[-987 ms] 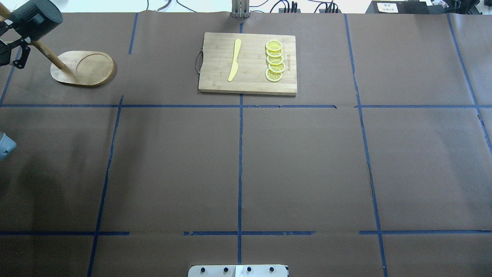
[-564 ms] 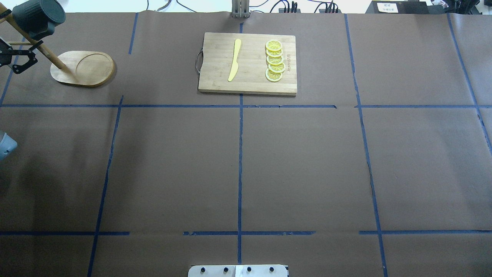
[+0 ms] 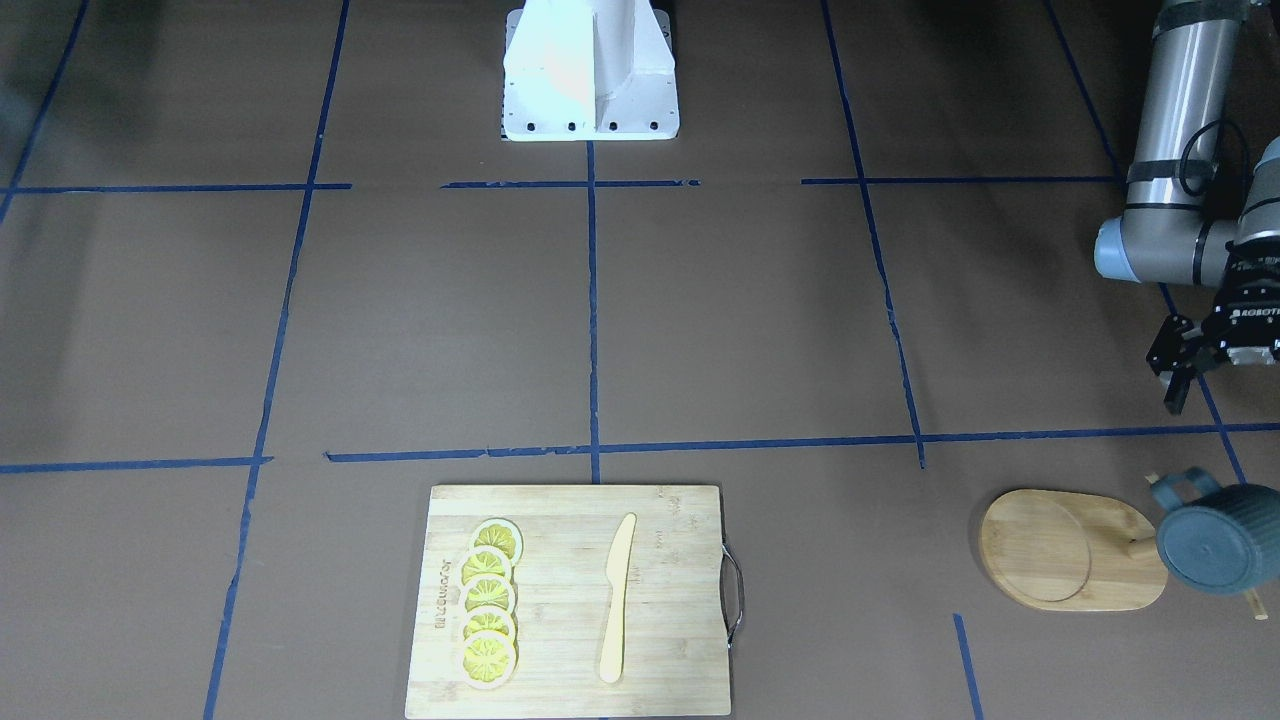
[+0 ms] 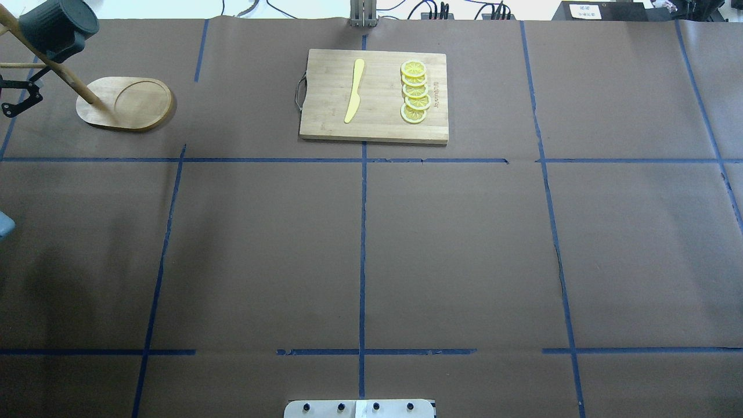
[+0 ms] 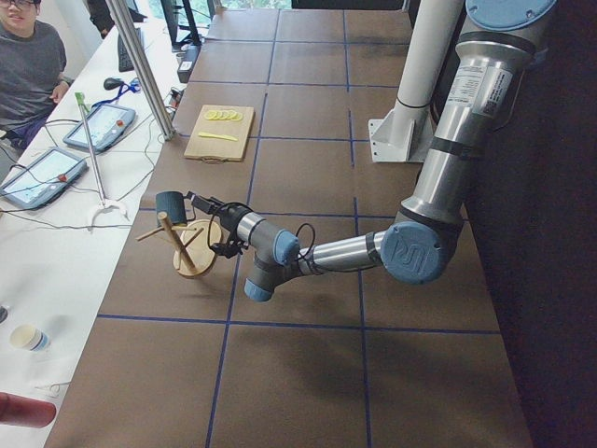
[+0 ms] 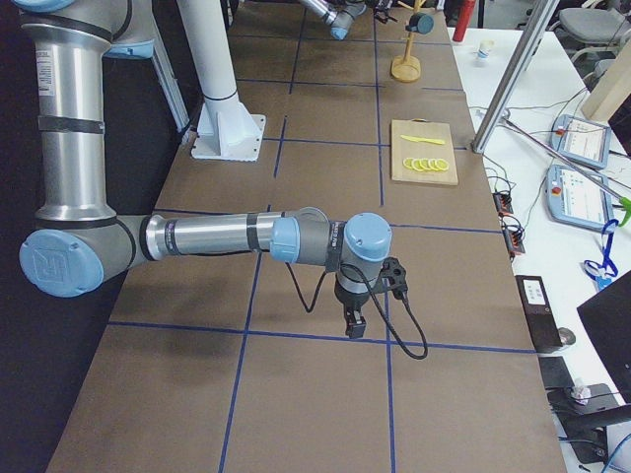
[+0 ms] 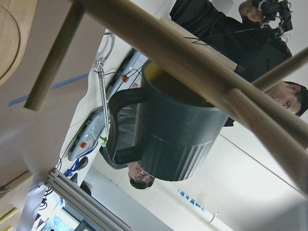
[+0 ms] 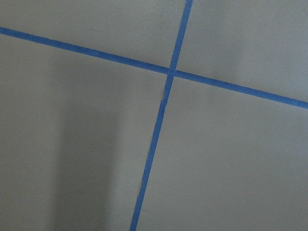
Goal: Hang cup on storage rack
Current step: 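Hook the mug handle onto a peg of the wooden stand, then open the left gripper and withdraw it from the hanging mug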
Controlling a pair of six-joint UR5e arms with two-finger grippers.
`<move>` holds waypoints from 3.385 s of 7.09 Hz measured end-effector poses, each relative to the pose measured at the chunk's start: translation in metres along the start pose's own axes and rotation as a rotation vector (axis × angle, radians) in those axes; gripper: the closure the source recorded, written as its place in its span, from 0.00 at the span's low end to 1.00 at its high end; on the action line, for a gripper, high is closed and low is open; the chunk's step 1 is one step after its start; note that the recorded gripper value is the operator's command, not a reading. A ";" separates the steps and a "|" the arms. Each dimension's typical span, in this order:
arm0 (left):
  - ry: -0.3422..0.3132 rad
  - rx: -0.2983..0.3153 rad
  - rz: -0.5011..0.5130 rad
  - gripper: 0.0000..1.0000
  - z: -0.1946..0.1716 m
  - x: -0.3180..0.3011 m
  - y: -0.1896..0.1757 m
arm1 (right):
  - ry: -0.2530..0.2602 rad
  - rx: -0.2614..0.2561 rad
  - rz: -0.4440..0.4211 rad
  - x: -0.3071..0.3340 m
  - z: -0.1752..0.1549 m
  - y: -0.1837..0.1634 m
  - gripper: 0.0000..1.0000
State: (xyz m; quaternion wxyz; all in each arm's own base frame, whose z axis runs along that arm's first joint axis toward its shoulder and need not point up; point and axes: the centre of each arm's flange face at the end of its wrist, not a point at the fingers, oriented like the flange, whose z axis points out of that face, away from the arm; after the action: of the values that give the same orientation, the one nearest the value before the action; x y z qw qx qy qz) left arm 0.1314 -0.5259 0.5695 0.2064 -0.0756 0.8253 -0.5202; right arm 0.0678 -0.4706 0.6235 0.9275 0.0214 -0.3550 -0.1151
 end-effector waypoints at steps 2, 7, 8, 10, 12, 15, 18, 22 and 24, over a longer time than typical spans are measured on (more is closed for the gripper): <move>-0.037 -0.068 0.107 0.00 -0.055 0.009 0.031 | 0.000 -0.001 0.001 0.000 0.001 0.001 0.00; -0.298 -0.218 1.031 0.00 -0.123 0.014 0.047 | -0.002 -0.007 0.006 0.002 0.003 0.004 0.00; -0.354 -0.233 1.232 0.00 -0.131 0.011 0.038 | -0.002 -0.008 0.008 0.003 0.004 0.004 0.00; -0.431 -0.232 1.578 0.00 -0.137 0.019 0.022 | -0.003 -0.011 0.010 0.004 0.005 0.005 0.00; -0.553 -0.203 1.910 0.00 -0.138 0.042 0.001 | -0.004 -0.014 0.013 0.005 0.007 0.005 0.00; -0.888 -0.193 2.297 0.00 -0.144 0.090 -0.040 | -0.007 -0.020 0.019 0.006 0.010 0.010 0.00; -1.351 -0.266 2.459 0.00 -0.127 0.143 -0.037 | -0.008 -0.022 0.020 0.007 0.011 0.011 0.00; -1.901 -0.401 1.920 0.00 -0.148 0.154 -0.054 | -0.009 -0.026 0.024 0.008 0.013 0.014 0.00; -1.725 -0.348 1.437 0.00 -0.169 0.150 -0.046 | -0.011 -0.028 0.027 0.009 0.014 0.015 0.01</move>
State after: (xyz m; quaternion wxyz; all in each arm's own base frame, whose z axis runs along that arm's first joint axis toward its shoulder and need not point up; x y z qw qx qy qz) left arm -0.0792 -0.4571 0.6343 0.9431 0.0549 0.3212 0.0659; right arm 0.0676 -0.4574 0.6419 0.9273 0.0028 -0.3585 -0.1076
